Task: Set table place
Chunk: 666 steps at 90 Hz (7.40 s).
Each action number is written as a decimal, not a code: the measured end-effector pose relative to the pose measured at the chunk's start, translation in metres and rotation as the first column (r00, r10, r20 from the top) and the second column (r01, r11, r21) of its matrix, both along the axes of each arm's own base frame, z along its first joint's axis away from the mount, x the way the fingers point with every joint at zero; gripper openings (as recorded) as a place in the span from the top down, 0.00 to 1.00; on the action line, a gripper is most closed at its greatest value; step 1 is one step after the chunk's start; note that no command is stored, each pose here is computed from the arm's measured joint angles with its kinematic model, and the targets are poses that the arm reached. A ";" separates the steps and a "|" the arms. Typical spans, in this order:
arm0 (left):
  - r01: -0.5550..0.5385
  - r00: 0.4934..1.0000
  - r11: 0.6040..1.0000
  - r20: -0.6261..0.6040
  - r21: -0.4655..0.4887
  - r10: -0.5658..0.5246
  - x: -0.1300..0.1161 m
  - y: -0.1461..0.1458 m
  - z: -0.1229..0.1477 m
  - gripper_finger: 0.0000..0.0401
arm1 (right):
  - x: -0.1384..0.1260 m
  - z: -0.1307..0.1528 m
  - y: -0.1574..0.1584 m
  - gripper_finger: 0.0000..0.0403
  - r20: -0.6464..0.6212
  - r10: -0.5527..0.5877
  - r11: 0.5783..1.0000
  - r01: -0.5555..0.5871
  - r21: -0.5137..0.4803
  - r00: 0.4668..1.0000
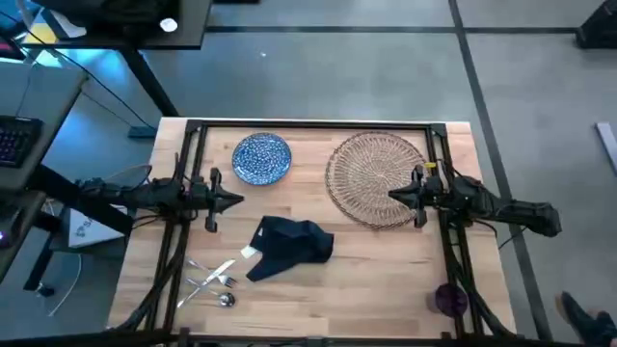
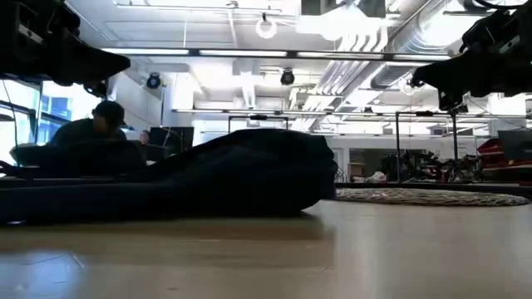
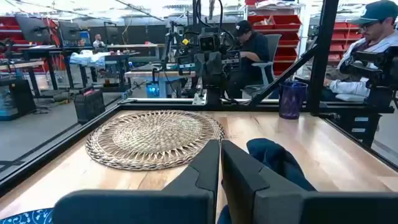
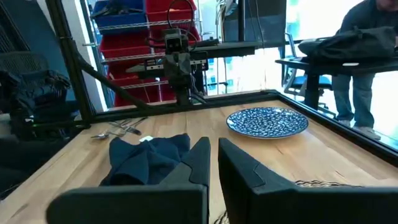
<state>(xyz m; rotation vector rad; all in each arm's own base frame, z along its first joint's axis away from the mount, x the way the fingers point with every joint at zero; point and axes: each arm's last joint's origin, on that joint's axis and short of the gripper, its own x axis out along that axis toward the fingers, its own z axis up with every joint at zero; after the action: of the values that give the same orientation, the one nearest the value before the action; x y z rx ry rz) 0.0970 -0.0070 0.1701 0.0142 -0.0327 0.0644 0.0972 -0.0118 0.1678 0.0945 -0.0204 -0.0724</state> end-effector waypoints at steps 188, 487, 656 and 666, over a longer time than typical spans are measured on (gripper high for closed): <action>-0.034 0.997 0.999 0.064 -0.042 0.037 0.000 0.001 0.006 1.00 | 0.000 0.006 0.000 1.00 0.069 -0.003 0.998 -0.001 0.058 0.998; -0.128 0.893 0.979 -0.410 0.162 0.185 0.194 -0.058 0.115 1.00 | 0.152 0.040 0.105 0.78 -0.168 -0.022 0.983 -0.009 -0.181 0.985; -0.322 0.915 0.903 -0.150 0.284 0.373 0.157 -0.027 0.213 1.00 | 0.243 0.046 0.065 0.60 -0.284 -0.062 0.996 0.039 -0.086 0.957; -0.320 0.916 0.904 -0.150 0.284 0.372 0.157 -0.027 0.213 1.00 | 0.245 0.050 0.060 0.48 -0.247 -0.010 0.998 -0.005 -0.061 0.969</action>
<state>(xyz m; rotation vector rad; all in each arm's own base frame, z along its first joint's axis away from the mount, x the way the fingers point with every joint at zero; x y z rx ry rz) 0.2539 -0.0338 0.3834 0.2847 0.1663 0.4178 0.3421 0.0484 0.2180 0.0240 0.2265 -0.0860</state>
